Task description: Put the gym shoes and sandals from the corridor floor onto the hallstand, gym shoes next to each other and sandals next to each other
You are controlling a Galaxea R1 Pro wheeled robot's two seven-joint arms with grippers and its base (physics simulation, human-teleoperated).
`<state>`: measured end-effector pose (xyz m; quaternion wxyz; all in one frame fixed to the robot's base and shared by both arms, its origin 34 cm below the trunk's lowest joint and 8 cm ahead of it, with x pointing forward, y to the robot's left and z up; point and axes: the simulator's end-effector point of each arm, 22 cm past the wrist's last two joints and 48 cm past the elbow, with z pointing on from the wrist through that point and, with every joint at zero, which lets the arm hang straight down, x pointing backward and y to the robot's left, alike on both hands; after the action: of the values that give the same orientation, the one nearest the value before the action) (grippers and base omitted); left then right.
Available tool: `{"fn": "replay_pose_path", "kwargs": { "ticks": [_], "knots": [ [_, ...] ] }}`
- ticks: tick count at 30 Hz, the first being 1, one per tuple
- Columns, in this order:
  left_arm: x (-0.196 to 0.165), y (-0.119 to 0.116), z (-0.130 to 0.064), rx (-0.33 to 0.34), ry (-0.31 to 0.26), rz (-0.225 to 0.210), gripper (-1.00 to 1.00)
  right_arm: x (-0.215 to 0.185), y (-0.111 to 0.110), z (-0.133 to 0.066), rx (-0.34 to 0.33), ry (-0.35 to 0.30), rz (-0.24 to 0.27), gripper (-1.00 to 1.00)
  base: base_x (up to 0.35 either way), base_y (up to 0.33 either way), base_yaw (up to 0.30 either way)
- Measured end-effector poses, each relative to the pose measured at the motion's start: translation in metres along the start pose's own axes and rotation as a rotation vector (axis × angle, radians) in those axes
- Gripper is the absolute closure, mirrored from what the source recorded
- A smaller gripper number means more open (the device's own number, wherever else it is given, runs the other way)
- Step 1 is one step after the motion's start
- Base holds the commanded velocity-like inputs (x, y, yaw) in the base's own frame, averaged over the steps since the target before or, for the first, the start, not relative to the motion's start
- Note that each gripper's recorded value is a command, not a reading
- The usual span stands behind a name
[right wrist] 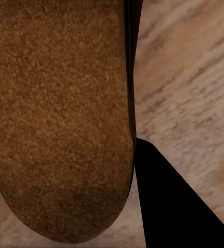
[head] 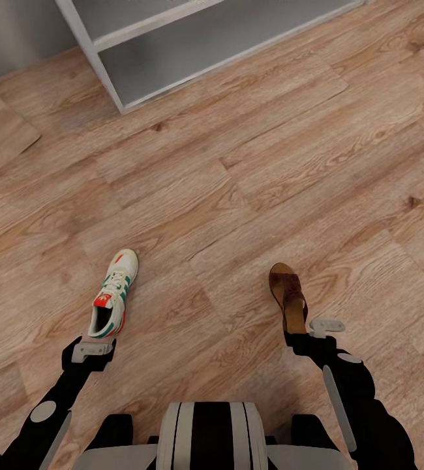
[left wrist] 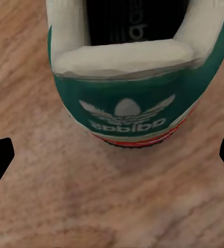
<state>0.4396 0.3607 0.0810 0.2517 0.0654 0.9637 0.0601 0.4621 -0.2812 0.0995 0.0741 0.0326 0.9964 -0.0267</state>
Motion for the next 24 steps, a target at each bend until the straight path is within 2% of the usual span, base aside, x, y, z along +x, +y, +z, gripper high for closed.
{"fn": "replay_pose_path", "kwargs": {
  "ticks": [6,24],
  "knots": [
    [-0.0002,0.0,0.0,0.0,-0.001,0.0,-1.0,0.0,0.0001,0.0,-0.001,0.0,0.0,1.0,0.126,0.0,0.0],
    [0.0009,-0.0002,0.0011,0.0,0.0,0.0,-1.0,0.0007,0.0,0.0015,0.0,0.002,0.0,1.0,0.004,0.0,0.0]
  ]
}}
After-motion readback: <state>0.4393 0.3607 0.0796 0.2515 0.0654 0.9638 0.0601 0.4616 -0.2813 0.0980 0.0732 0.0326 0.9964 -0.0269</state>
